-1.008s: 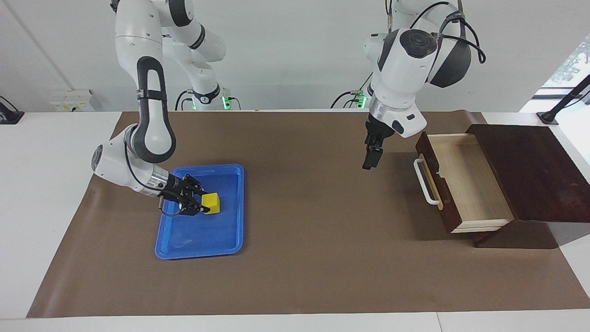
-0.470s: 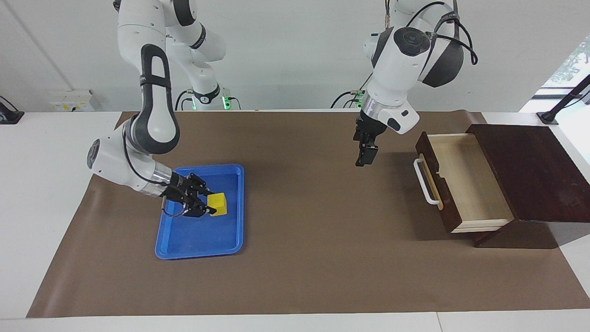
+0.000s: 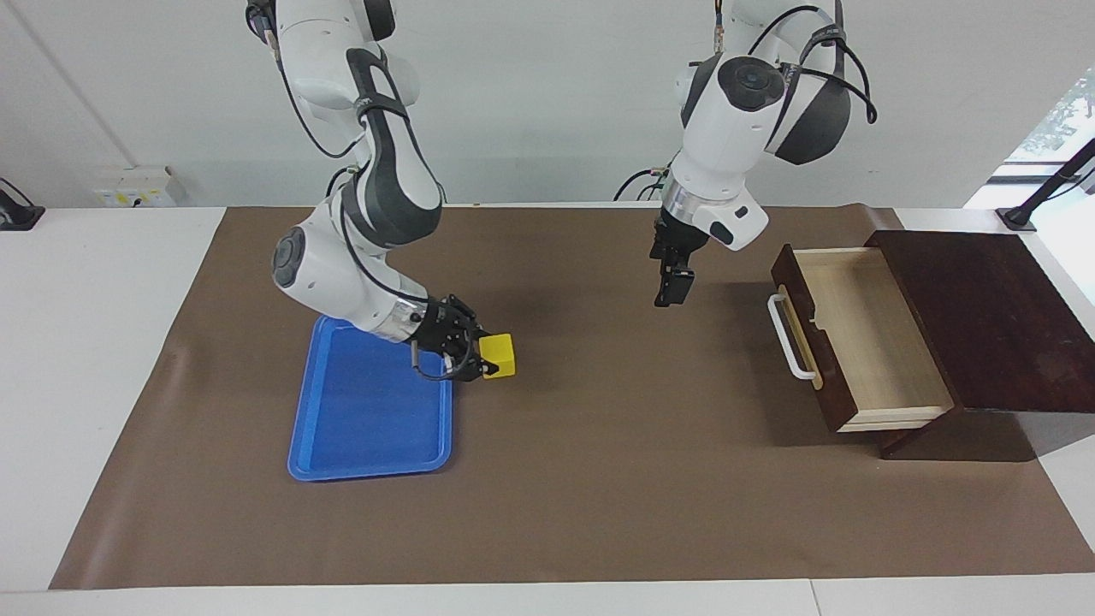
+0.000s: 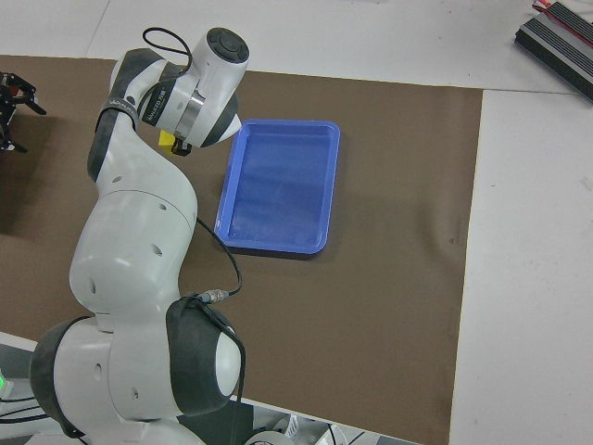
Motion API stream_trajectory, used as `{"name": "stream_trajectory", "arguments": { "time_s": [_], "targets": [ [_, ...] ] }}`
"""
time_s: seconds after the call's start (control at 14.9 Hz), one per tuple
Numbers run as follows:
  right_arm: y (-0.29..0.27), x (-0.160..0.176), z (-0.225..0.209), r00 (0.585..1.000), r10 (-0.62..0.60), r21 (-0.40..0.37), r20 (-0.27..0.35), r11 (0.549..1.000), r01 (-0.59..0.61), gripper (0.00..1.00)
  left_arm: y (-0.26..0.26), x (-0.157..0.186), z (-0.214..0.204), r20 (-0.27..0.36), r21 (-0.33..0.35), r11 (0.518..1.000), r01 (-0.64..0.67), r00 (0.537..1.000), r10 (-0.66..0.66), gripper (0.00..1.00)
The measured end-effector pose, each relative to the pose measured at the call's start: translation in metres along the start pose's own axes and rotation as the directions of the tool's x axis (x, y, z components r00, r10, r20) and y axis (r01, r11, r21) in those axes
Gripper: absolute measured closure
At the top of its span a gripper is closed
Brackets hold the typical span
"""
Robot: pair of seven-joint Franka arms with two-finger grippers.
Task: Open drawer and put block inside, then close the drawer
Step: 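Lift the yellow block with the right gripper toward the left gripper, then grasp the yellow block with the left gripper from the right gripper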
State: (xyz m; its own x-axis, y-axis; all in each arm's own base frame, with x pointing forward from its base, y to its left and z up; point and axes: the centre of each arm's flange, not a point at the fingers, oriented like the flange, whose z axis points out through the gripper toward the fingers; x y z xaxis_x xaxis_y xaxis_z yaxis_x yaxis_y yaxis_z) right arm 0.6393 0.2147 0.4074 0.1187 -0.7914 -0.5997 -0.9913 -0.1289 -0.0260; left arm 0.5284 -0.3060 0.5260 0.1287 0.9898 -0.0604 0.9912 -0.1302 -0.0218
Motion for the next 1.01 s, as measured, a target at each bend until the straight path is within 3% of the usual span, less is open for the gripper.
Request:
{"name": "stream_trajectory", "arguments": {
  "time_s": [0.13, 0.54, 1.01],
  "targets": [
    [0.003, -0.026, 0.012, 1.0, 0.011, -0.003, 0.0, 1.0, -0.011, 0.45, 0.001, -0.025, 0.016, -0.026, 0.013, 0.998, 0.054, 0.998, -0.054, 0.0],
    [0.014, -0.084, 0.044, 0.999, 0.05, 0.004, -0.001, 0.999, -0.05, 0.45, 0.023, -0.066, 0.045, -0.029, 0.013, 0.975, 0.22, 0.975, -0.219, 0.0],
    [0.017, -0.102, 0.049, 0.998, 0.055, 0.003, 0.003, 0.998, -0.055, 0.45, 0.04, -0.086, 0.064, -0.024, -0.025, 0.963, 0.27, 0.962, -0.271, 0.0]
  ]
}}
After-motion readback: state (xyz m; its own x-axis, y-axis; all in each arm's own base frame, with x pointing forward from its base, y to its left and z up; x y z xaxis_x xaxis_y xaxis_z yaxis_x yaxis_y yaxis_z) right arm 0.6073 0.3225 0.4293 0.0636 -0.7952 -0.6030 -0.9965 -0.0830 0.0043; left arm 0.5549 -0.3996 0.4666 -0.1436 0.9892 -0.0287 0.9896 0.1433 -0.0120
